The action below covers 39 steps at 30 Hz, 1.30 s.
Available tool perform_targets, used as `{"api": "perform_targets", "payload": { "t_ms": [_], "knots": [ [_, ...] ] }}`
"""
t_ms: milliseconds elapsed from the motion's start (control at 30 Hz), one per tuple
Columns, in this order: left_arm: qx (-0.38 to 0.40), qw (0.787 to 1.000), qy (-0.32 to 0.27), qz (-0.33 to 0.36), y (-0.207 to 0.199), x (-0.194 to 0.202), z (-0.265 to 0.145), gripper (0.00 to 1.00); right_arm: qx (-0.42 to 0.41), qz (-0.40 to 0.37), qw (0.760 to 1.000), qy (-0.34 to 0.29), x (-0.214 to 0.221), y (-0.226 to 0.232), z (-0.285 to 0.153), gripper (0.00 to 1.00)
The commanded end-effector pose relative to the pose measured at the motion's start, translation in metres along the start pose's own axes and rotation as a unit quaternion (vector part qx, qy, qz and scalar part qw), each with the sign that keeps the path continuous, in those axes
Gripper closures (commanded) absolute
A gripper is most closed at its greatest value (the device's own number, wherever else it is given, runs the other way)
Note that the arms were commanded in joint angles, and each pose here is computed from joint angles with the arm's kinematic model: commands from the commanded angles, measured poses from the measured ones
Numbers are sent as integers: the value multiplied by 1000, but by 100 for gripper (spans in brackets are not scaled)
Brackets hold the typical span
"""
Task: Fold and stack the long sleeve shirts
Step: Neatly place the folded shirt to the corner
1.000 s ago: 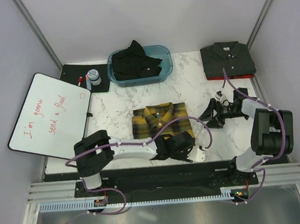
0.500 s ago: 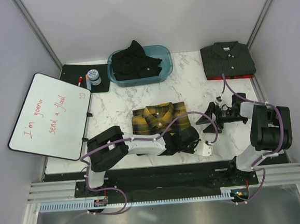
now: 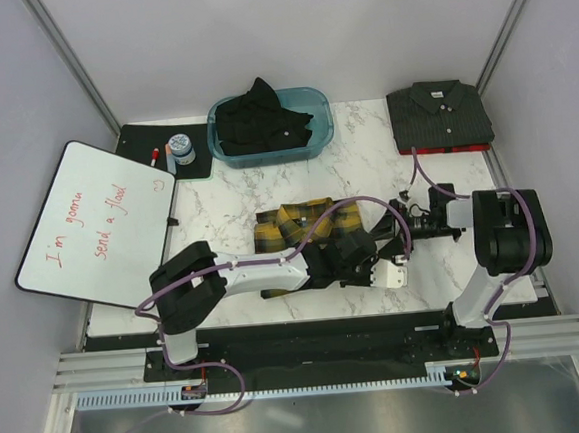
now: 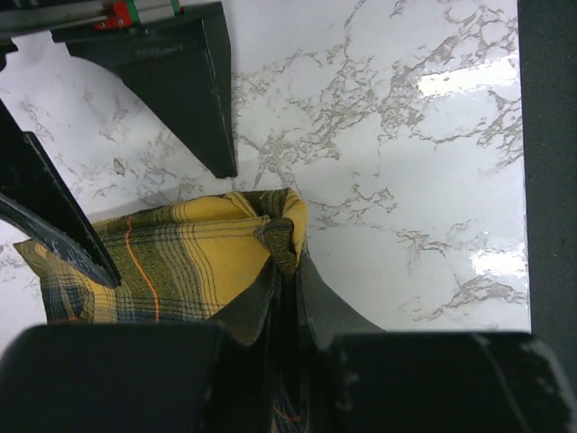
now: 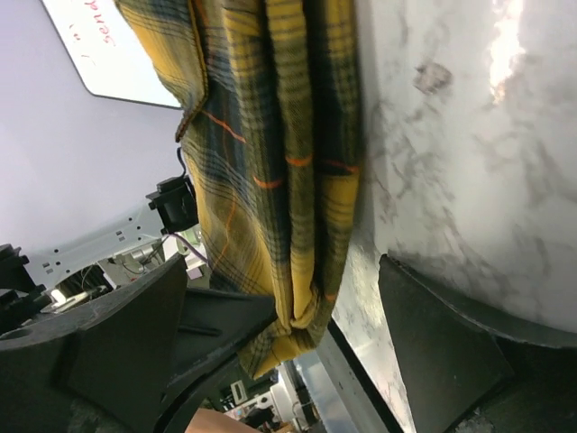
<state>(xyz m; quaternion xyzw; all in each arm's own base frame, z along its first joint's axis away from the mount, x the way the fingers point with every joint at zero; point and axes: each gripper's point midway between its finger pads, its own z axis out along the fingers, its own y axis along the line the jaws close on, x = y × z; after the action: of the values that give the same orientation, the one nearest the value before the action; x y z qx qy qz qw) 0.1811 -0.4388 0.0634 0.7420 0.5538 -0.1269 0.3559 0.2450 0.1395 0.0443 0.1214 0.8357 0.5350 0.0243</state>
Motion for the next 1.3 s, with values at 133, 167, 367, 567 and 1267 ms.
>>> {"api": "perform_targets", "payload": {
  "t_ms": [133,167,367,567,1267],
  "knots": [
    [-17,998,-53,-23,22,-35,-28,91,-2,13,999,-32,-8,-17,34,9],
    [-16,998,-55,-23,22,-35,-28,91,2,22,999,-30,-8,-21,37,11],
    [-22,998,-56,-24,27,-33,-28,92,-15,44,998,-42,-9,-15,52,15],
    [-23,998,-60,-28,29,-34,-29,92,-23,62,995,-69,-23,-9,59,18],
    [-16,991,-28,-132,43,-11,-67,39,109,-90,977,-162,-58,32,28,100]
  ]
}}
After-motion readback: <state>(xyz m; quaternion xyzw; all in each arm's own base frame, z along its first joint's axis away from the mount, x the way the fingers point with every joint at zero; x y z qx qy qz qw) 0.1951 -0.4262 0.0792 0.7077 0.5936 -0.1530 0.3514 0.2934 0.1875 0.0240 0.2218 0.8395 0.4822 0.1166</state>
